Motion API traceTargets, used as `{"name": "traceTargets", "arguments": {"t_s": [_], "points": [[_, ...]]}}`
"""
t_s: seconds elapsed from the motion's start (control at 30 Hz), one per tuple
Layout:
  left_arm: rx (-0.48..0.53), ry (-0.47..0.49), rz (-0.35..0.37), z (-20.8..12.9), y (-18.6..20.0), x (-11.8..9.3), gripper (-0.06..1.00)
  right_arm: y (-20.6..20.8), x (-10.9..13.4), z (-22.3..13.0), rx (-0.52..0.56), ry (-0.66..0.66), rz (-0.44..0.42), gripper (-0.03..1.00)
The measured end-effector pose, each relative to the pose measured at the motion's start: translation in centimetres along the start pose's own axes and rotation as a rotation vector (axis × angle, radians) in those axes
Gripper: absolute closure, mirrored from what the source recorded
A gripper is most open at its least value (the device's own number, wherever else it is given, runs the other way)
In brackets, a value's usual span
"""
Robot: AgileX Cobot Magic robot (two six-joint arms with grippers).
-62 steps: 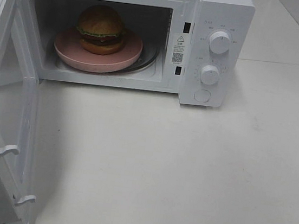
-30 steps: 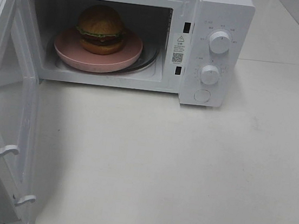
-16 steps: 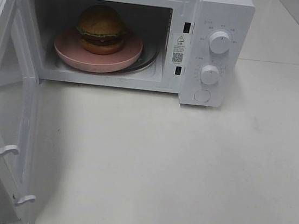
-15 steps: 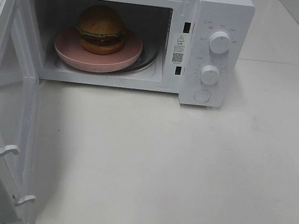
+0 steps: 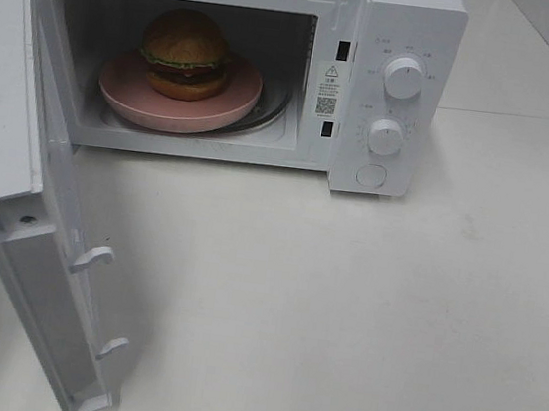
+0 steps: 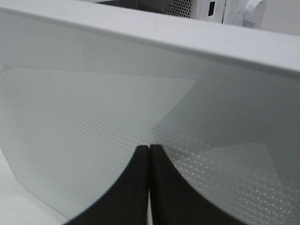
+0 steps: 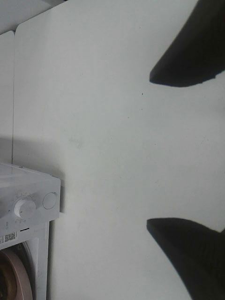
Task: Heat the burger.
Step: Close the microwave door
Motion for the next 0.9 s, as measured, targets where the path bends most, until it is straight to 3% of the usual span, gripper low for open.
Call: {"name": "traceTargets", "arguments": {"t_s": [0.37,0.9], "points": [[-0.002,0.031,-0.051,-0.3,-3.4,-0.4,0.94,0.0,0.0,0.0,0.000,0.000,0.000,0.22],[0.014,0.147,-0.039,-1.1,-10.4,-2.0,0.94,0.0,0.0,0.0,0.000,0.000,0.000,0.22]]}}
Point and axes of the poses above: a point on each arm's last joint axis where the gripper is mounted, y pointing back along that axis away from the gripper, x along the wrist's bending axis when the last joint is at zero, z = x × y, the point moved 10 cm from there along -y, pointing out along that axis toward the gripper, and after that the axes turned 1 degree about y, right-handed, at the moved point
